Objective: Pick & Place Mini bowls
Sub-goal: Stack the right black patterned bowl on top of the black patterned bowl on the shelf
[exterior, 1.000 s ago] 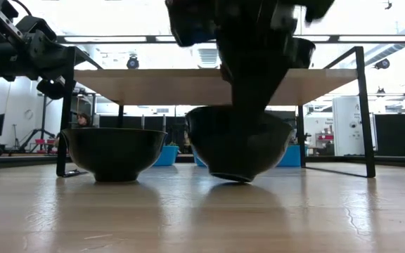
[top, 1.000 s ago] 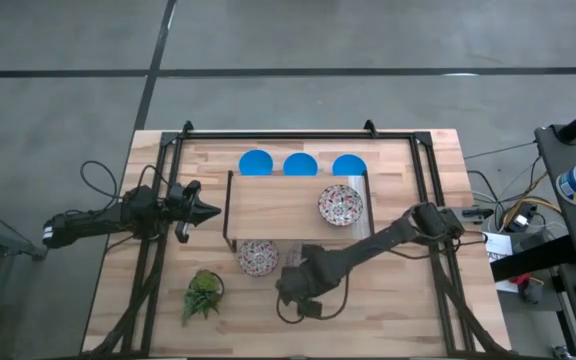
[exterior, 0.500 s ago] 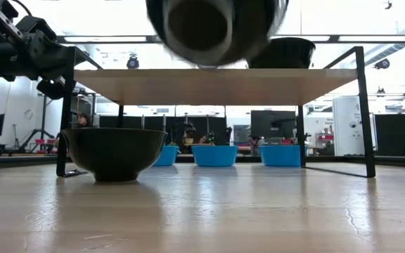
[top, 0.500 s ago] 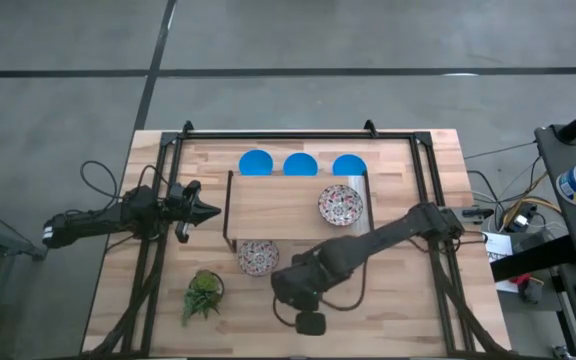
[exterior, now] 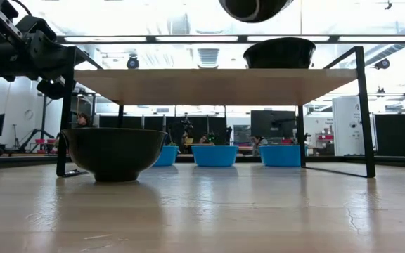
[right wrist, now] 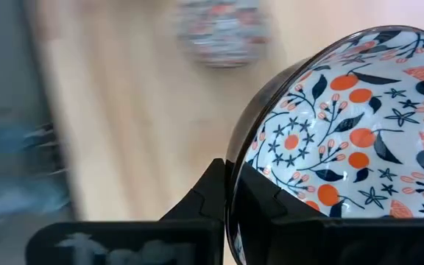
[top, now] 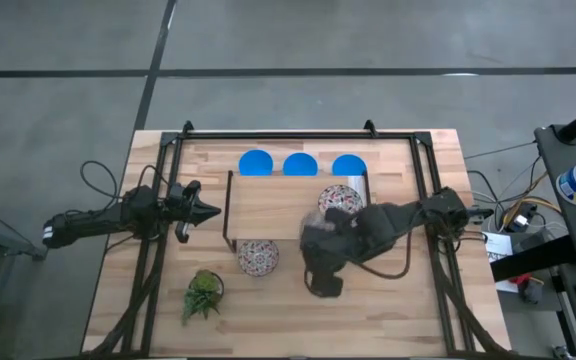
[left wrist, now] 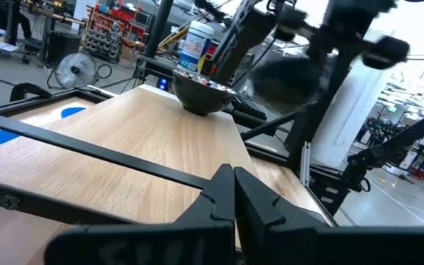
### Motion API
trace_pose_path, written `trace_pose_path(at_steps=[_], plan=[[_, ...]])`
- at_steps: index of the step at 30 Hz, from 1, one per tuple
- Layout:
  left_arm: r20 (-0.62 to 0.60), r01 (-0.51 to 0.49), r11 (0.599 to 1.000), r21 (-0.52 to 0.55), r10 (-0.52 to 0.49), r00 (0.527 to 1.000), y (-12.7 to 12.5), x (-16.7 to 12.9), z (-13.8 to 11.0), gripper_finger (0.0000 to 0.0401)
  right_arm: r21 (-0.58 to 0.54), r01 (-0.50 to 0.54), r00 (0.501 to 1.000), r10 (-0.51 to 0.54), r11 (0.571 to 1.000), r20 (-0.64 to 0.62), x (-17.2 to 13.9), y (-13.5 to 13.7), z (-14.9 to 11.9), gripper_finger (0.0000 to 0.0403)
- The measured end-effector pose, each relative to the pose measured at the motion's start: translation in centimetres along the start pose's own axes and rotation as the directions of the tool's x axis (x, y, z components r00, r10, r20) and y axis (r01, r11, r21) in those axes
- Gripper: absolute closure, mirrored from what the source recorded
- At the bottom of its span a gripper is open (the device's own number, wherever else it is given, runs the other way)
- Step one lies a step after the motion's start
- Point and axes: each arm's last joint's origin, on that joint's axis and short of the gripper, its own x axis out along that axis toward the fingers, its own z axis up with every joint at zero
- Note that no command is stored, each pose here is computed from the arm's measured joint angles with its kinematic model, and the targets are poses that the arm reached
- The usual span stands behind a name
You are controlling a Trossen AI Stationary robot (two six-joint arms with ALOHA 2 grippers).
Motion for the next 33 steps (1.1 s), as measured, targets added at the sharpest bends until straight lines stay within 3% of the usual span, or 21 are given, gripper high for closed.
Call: trace_pose_path(at_steps=[3,12,21,33], plan=[[0.0,0.0,1.0,0.0,0.0,1.0,0.0,0.0,0.0,0.0401,0.062,0.096,0.994,-0.098,0.993,0.041,-0.9,-1.2,-0.1,0.0391],[0.0,0.0,1.0,0.0,0.0,1.0,0.0,0.0,0.0,0.0401,0.142,0.17,0.978,-0.185,0.975,0.095,-1.3,-3.9,1.2,0.039],[0.0,0.0,1.0,0.0,0.0,1.0,0.0,0.0,0.0,0.0401,0.058,0.204,0.977,-0.207,0.977,0.054,-0.4,-6.4,2.4,0.039],[0.0,0.0,1.0,0.0,0.0,1.0,0.0,0.0,0.0,0.0401,0.091,0.101,0.994,-0.104,0.991,0.02,-1.3,-7.4,2.3,0.039]])
